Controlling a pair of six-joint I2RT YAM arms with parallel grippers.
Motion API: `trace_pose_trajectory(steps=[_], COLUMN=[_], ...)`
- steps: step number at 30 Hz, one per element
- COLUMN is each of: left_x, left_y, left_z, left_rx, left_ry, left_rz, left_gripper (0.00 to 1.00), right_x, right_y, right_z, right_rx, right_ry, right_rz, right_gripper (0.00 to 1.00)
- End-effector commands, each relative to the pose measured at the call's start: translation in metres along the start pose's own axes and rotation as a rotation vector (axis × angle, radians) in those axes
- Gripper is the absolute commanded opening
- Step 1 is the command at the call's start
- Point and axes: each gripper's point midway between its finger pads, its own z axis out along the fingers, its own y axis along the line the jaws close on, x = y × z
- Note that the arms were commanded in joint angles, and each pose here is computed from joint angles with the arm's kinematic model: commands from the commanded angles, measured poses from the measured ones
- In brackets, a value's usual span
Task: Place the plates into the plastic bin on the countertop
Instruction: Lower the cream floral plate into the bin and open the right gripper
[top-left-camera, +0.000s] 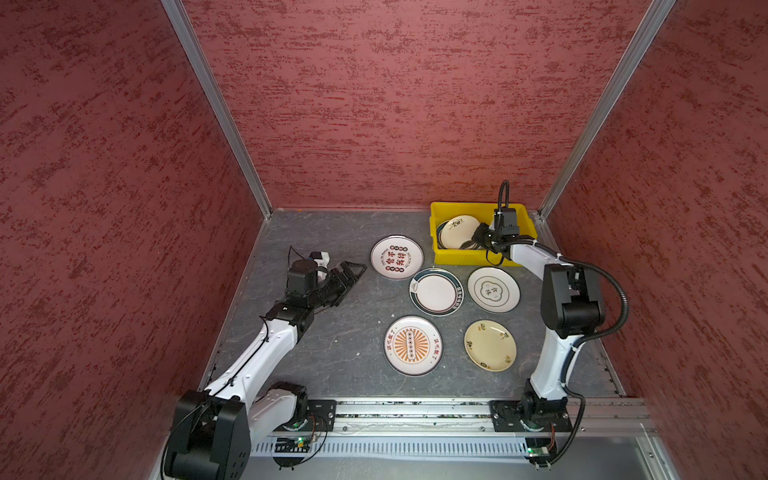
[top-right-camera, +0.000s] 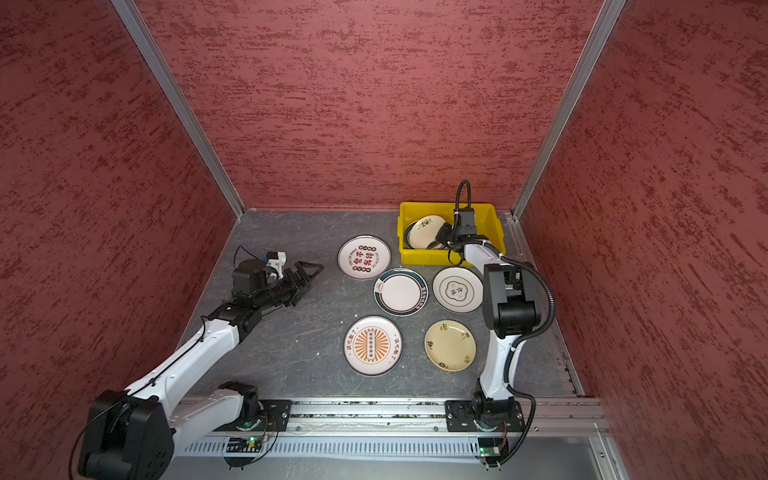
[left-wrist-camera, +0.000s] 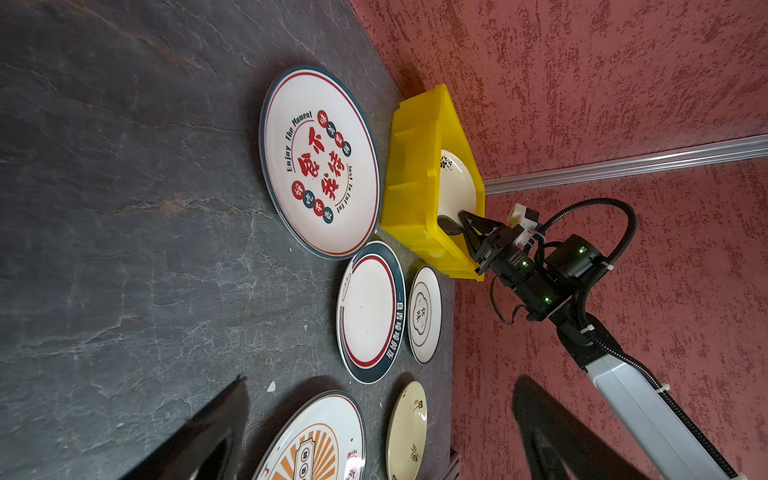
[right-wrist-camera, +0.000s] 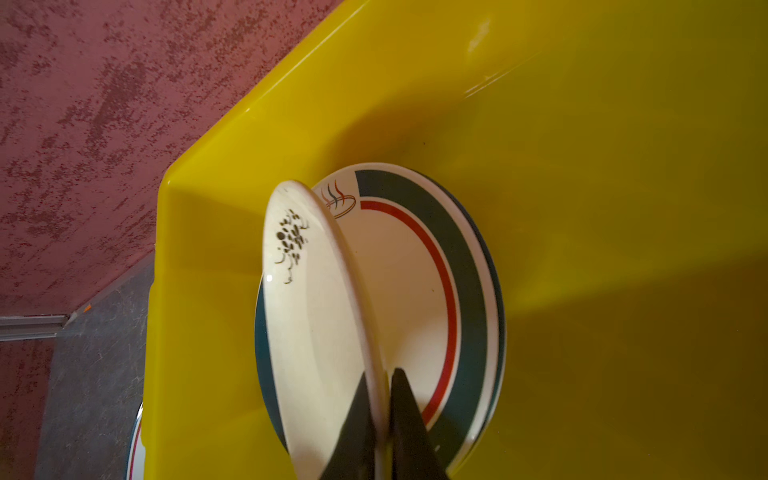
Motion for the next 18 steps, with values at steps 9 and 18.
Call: trace_pose_trajectory(steps=[9, 18], left_x=[-0.003, -0.003], left_y=[0.006, 0.014], left_z=[-0.004, -0.006], left_rx=[0.001, -0.005], left_ry=[-0.015, -0.018], left_rz=[-0.002, -0.013], left_gripper=[0.99, 0.99], right_x=[-0.025, -0.042], right_y=[0.015, 0.022], right_z=[-0.017, -0.068], right_rx=[-0.045, -0.037], right_ry=[-0.079, -0.190], right_rz=[-0.027, -0.042], right_gripper=[0.94, 0.99])
